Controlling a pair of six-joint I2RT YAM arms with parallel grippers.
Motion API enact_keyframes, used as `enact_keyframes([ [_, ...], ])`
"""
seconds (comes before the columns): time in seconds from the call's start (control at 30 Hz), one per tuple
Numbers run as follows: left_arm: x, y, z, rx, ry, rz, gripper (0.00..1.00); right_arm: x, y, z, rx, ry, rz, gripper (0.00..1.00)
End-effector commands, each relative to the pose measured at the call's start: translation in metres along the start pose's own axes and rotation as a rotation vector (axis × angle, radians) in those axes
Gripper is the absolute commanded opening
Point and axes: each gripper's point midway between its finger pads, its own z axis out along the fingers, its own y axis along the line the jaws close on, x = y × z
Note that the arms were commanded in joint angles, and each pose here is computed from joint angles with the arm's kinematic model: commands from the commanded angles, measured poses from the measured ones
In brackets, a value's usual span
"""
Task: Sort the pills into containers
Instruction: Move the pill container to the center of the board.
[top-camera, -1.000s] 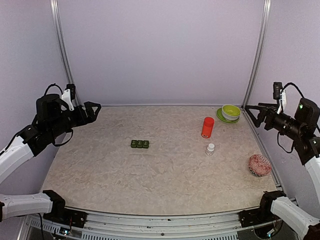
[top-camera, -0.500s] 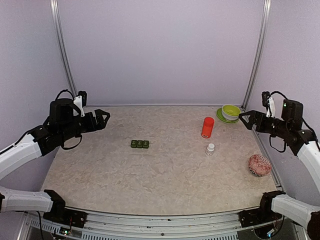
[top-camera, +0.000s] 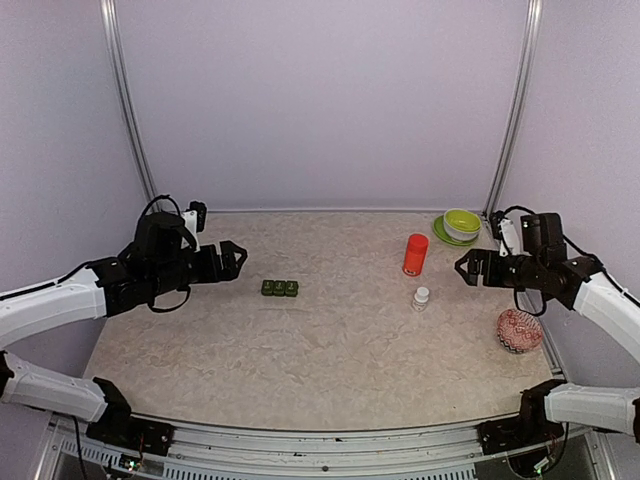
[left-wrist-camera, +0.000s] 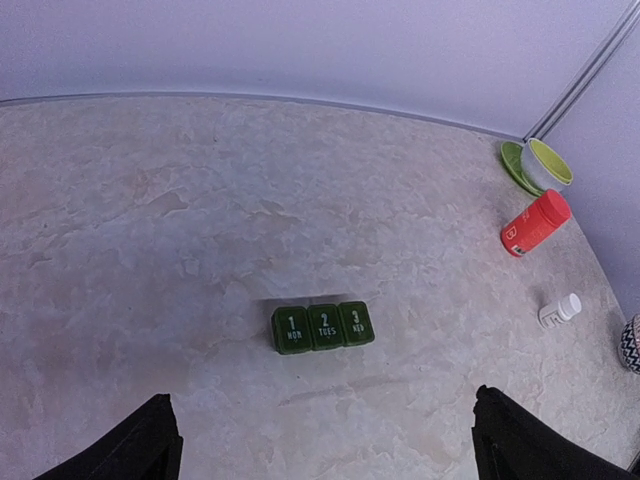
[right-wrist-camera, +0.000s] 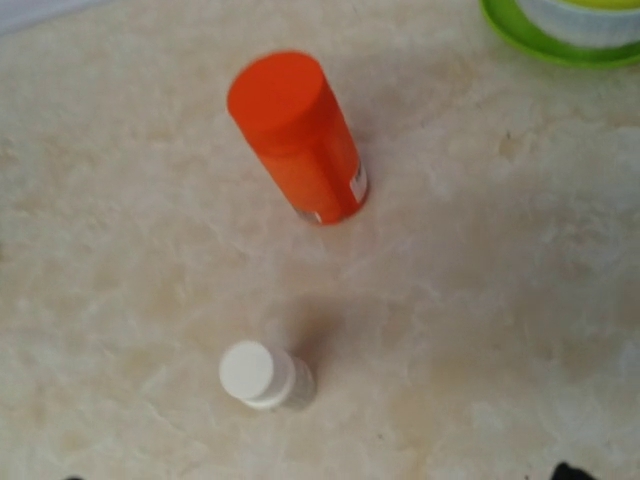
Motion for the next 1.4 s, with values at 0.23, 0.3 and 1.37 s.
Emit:
enact_keyframes([
  [0.23, 0.02, -0.018, 0.015, 0.014, 0.014, 0.008, 0.99, 0.026, 0.007, 0.033, 0.21, 0.1, -0.106, 1.0],
  [0.3, 0.025, -0.021, 0.018, 0.022, 0.026, 0.007, 0.99, 0.029, 0.012, 0.039, 0.207, 0.112, -0.113, 1.0],
  [1.37, 0.047, -0.013, 0.094, -0.088, 0.117, 0.054, 0.99, 0.036, 0.089, 0.047, -0.143, 0.085, -0.241, 1.0],
])
